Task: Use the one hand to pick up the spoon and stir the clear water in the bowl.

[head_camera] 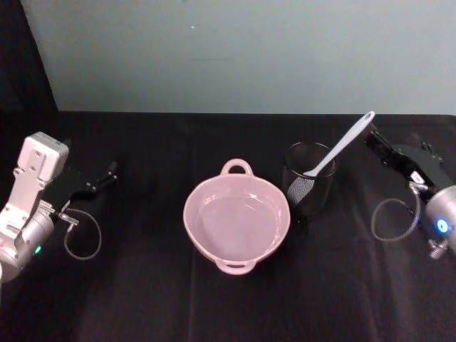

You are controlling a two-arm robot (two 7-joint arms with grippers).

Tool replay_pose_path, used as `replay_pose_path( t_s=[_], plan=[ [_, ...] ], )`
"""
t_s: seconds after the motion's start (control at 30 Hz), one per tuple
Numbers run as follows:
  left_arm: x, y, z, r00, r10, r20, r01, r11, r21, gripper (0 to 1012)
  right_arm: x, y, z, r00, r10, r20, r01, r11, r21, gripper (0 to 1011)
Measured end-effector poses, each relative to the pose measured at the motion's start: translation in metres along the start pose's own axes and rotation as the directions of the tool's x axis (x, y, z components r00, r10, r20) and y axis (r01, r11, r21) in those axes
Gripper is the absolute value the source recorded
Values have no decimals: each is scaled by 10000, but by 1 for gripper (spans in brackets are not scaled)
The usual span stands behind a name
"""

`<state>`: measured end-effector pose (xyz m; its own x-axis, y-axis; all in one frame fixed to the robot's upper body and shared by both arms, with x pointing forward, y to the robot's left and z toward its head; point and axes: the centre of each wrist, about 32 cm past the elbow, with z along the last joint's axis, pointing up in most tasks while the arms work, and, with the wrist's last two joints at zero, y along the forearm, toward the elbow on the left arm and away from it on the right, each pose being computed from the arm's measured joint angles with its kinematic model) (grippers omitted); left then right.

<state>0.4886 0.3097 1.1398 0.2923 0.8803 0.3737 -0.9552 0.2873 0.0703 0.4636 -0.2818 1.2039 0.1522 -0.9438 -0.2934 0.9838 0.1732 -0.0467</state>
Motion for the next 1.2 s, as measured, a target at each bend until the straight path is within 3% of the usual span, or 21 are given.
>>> replay_pose_path(
  t_s=[0.27, 0.5, 0.8, 1.2],
  plan=[
    [0, 0, 0, 10000, 0, 0, 0, 10000, -1, 1011, 280, -132, -30, 9933, -7, 1158, -18, 9998, 221, 1002],
    [0, 0, 0, 10000, 0, 0, 0, 10000, 0, 1011, 480, -97, -192, 9774, -528, 2048, 494, 9985, 217, 1002],
    [0, 0, 0, 10000, 1, 0, -1, 10000, 0, 1011, 603, 30, -397, 9494, -1071, 2952, 1081, 9941, 130, 1003],
    [0, 0, 0, 10000, 0, 0, 0, 10000, 0, 1011, 591, 17, -378, 9524, -1061, 2859, 1062, 9942, 151, 1002]
  ],
)
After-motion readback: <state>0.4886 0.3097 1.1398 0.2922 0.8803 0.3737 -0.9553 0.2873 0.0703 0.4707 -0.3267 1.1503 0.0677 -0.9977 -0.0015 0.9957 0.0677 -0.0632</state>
